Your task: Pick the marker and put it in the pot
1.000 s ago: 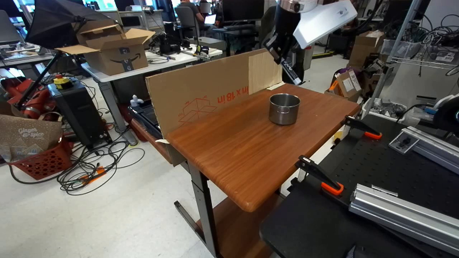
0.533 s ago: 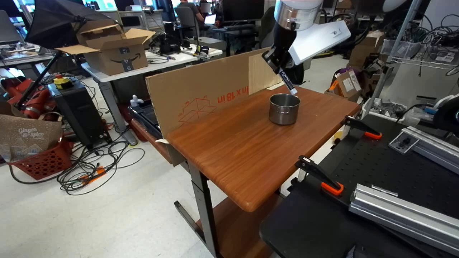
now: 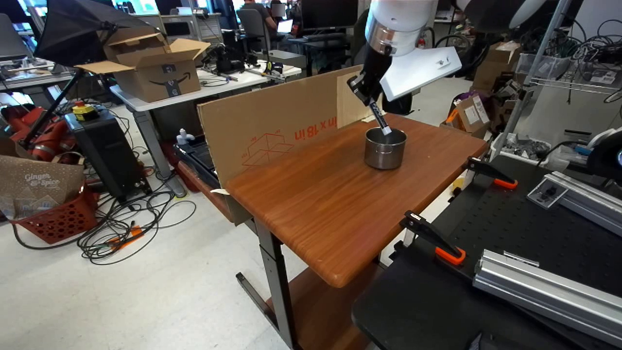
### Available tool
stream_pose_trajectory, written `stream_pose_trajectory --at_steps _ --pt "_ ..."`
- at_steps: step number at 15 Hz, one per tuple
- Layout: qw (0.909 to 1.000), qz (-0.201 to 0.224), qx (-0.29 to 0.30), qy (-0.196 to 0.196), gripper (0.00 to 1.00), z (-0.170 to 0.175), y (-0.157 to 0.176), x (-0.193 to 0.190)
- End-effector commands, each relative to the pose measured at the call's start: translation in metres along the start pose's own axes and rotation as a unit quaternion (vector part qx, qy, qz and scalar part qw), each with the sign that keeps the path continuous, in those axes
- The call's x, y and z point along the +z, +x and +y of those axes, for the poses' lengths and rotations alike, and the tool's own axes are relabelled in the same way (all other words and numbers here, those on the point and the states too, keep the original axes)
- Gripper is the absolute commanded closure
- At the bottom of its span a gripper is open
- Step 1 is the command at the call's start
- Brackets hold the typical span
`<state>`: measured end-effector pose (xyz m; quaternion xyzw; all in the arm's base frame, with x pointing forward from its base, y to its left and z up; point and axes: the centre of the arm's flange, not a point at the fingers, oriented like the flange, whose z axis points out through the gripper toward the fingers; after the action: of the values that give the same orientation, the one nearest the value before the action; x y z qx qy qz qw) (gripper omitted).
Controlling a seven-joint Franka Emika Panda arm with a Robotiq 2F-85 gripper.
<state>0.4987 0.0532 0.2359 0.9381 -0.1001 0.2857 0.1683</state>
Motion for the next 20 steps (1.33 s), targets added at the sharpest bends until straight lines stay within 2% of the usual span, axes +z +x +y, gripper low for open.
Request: stream_pose_trajectory --at_steps 1,6,7,8,9,15,17,20 --pt "0.9997 0.006 0.005 0.025 0.95 -0.005 -0.009 0.015" --pt "0.9991 -0.008 0.001 0.041 0.95 -0.013 -0.02 0.026" --pt "0.999 -0.012 0.001 0.044 0.84 -0.014 -0.02 0.027" --pt "0.9991 -0.012 -0.002 0.041 0.56 -0.015 -0.021 0.029" --pt "0.9991 -0.015 -0.004 0.041 0.54 -0.016 -0.021 0.03" --pt "0.999 -0.019 -0.004 0.039 0.12 -0.017 -0.021 0.034" --pt "0.999 -0.019 -0.004 0.04 0.0 -0.017 -0.019 0.032" --pt "0.9991 -0.015 -0.002 0.04 0.0 -0.016 -0.014 0.027"
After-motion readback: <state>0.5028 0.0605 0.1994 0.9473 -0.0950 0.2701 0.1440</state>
